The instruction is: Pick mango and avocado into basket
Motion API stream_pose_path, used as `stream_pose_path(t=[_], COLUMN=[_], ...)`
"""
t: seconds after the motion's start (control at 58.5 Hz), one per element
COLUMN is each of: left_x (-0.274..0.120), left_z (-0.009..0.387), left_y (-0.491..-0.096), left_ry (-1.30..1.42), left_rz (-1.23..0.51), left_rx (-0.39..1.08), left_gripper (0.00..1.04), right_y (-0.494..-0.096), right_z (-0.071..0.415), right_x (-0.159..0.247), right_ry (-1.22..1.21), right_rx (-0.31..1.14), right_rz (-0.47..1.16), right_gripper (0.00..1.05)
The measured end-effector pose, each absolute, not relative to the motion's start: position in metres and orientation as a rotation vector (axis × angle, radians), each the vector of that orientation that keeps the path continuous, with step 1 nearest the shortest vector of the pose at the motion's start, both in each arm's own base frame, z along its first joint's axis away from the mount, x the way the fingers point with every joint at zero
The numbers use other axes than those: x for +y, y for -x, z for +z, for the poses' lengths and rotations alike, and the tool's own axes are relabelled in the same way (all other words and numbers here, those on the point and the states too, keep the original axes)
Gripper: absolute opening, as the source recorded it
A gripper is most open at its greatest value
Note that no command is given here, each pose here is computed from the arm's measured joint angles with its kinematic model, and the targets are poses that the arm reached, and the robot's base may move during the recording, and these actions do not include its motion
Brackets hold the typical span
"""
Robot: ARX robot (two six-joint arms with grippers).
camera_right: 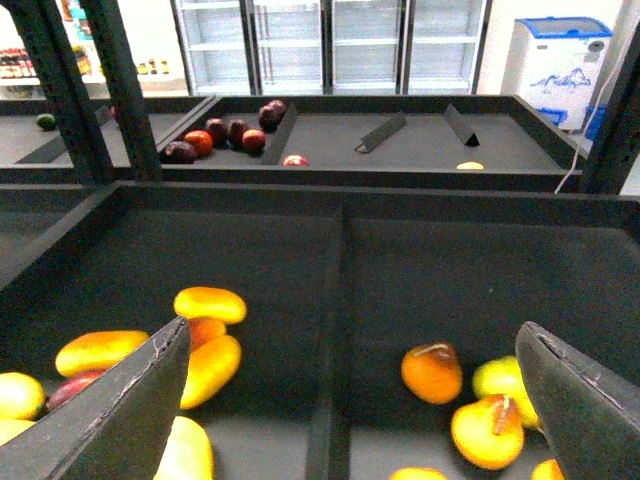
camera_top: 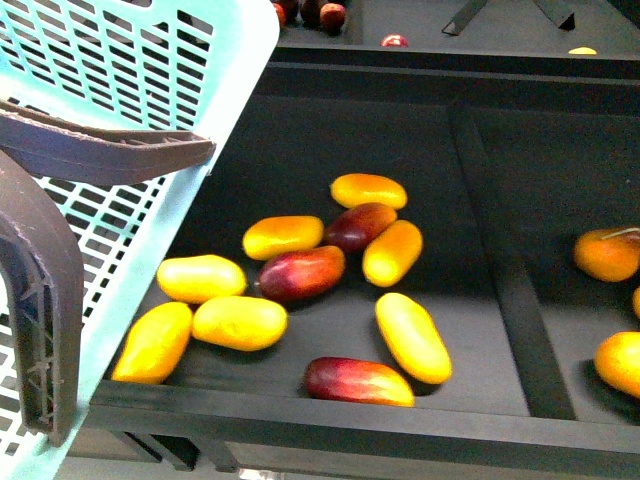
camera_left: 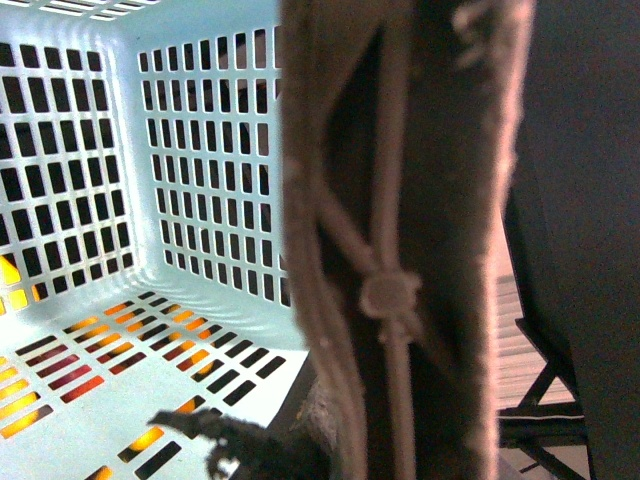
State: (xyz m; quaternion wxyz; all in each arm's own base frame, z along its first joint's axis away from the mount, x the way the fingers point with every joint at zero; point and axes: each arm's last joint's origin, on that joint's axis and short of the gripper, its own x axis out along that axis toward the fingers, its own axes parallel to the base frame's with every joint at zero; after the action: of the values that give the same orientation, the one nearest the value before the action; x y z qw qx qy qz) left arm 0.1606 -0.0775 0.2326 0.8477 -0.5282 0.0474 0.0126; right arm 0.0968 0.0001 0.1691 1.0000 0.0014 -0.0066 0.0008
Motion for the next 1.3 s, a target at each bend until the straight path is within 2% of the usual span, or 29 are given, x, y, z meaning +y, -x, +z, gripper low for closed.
stream_pose_path(t=[0.632, 0.735, 0.769, 0.82, 0.923, 1.025, 1.213, 1.299], left_x=[-0.076, -0.077, -0.077, -0.082, -0.104, -0.117, -0.143, -0.148], left_z=[0.233, 0.233, 0.232, 0.234, 0.232, 0.229, 0.243, 0.244], left_y=[-0.161, -0.161, -0.162, -0.167, -0.184, -0.194, -0.21, -0.216], left_ry=[1.097, 1.104, 1.061, 0.915, 0.69, 0.585, 0.37, 0.318], left_rz=[0.047, 0.025, 0.004, -0.084, -0.348, -0.473, -0.841, -0.898], left_rx=[0.084, 0.099, 0.166, 0.312, 0.473, 0.542, 0.647, 0.691], left_gripper=[0.04, 0.04, 0.04, 0.04, 0.04, 0.04, 0.04, 0.04], right_y=[-0.097, -0.097, -0.097, -0.097, -0.097, -0.097, -0.097, -0.097], right_z=[0.169, 0.169, 0.169, 0.169, 0.169, 0.169, 0.169, 0.169], right_x=[0.0, 0.0, 0.0, 0.0, 0.0, 0.0, 0.0, 0.0], right_ry=[-0.003, -0.003, -0.003, -0.002, -0.002, -0.002, -0.003, -0.002], right_rx=[-0.012, -0.012, -0.012, -0.012, -0.012, -0.012, -0.012, -0.012], right_rz=[0.005, 0.001, 0.001, 0.001, 0.002, 0.001, 0.001, 0.001], right_gripper=[0.96, 0.96, 0.96, 0.96, 0.96, 0.96, 0.96, 0.96])
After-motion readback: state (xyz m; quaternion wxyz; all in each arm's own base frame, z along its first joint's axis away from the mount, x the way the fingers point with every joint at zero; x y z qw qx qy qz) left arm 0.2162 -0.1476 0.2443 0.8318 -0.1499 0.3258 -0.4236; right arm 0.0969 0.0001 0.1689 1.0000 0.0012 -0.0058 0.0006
